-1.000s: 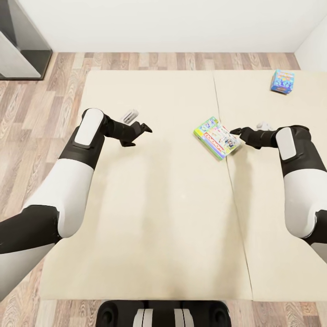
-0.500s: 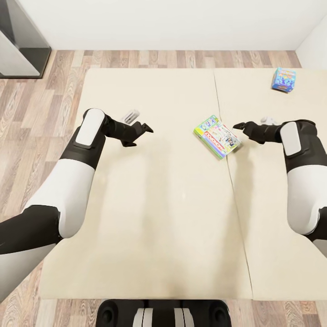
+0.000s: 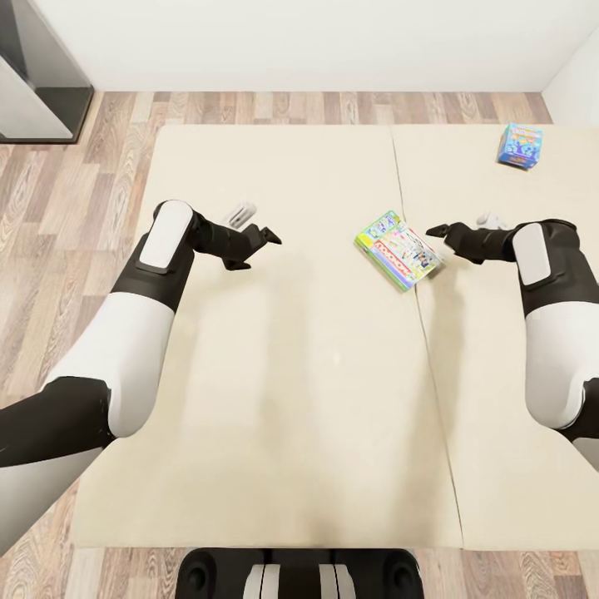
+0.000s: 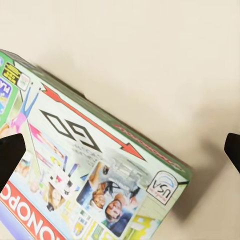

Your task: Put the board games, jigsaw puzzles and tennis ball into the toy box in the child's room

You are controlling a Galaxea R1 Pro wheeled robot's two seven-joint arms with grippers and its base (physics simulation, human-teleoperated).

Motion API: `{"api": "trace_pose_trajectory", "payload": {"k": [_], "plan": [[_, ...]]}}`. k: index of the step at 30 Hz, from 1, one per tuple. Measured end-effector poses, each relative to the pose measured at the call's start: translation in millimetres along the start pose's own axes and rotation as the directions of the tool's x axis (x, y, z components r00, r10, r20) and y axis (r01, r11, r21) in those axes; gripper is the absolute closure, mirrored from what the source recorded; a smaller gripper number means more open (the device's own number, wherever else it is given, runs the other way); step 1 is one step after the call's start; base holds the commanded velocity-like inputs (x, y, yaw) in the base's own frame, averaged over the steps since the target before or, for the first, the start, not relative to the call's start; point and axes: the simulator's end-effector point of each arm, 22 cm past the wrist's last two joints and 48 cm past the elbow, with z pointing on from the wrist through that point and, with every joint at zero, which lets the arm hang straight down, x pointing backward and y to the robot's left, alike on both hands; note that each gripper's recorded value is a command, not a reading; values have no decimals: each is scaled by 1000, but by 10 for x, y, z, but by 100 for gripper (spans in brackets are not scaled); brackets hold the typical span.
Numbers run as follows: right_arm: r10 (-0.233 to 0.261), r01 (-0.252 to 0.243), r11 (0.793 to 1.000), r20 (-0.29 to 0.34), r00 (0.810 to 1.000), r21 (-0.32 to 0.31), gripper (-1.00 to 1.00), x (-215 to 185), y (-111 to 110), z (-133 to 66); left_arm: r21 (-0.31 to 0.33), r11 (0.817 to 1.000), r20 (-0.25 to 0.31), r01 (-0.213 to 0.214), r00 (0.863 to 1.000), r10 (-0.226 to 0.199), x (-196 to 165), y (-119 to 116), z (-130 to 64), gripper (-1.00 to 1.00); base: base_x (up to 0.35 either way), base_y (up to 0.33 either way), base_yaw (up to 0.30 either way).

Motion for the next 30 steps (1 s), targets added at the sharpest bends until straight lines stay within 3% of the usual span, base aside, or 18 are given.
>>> {"api": "trace_pose_trajectory", "payload": {"k": [30], "plan": [[15,-15,1000,-2,1000,3,-100,153,-81,123,34,999,-3,1,1000,0,22,-64,12,-100,0,0,0]]}}
